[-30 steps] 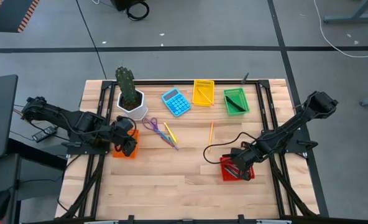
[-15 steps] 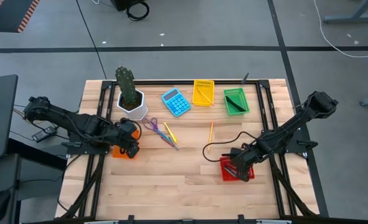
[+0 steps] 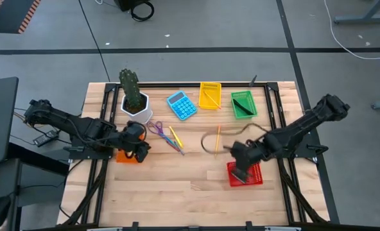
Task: Sort crayons/erasers/pens/pencils in bins
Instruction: Put the yellow pencil into the yellow bin
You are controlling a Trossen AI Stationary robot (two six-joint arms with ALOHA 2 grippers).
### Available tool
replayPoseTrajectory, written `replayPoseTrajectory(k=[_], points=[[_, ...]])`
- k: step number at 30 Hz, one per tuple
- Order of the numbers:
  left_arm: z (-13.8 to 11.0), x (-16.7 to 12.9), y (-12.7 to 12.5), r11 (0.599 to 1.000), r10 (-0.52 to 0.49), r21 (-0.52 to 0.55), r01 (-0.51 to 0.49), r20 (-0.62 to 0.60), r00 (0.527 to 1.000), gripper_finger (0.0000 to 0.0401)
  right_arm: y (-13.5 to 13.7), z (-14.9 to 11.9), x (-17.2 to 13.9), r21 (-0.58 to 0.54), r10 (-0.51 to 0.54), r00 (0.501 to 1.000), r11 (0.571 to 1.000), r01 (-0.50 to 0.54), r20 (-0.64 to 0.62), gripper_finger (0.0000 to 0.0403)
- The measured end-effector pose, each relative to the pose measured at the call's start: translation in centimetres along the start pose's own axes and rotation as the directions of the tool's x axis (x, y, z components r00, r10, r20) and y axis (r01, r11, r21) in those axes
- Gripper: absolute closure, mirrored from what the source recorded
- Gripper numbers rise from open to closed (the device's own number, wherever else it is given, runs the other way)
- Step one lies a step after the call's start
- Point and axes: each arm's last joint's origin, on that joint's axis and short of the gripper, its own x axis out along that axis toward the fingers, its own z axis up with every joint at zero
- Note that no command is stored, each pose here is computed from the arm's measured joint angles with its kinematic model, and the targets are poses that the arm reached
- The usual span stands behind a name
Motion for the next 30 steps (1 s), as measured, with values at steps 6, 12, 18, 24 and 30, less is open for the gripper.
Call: replayPoseTrajectory(k=[6,12,18,24,30], points=[[0.3,0.0,-0.3,0.999,-0.025,-0.021,0.026,0.044,0.999,0.0307,-2.2,5.1,-1.4,0.437,-0.064,0.986,0.899,-0.011,0.156,0.0317],[0.3,0.0,-0.4,0.999,-0.032,-0.025,0.033,0.048,0.998,0.0307,-6.3,8.7,-1.5,0.666,-0.139,0.972,0.745,-0.022,0.188,0.0315],[0.4,0.0,-0.4,1.0,-0.026,-0.003,0.026,0.056,0.998,0.0305,-9.0,12.4,-0.1,0.742,-0.112,0.962,0.661,-0.115,0.248,0.0295],[0.2,-0.1,-0.1,1.0,-0.006,0.02,0.005,0.042,0.999,0.0307,-9.4,14.7,3.8,0.753,-0.079,0.988,0.656,-0.047,0.13,0.0285],[0.0,-0.6,0.3,1.0,-0.007,0.027,0.006,0.01,1.0,0.0301,-9.4,16.3,5.6,0.775,-0.161,0.987,0.626,0.089,0.017,0.0285]])
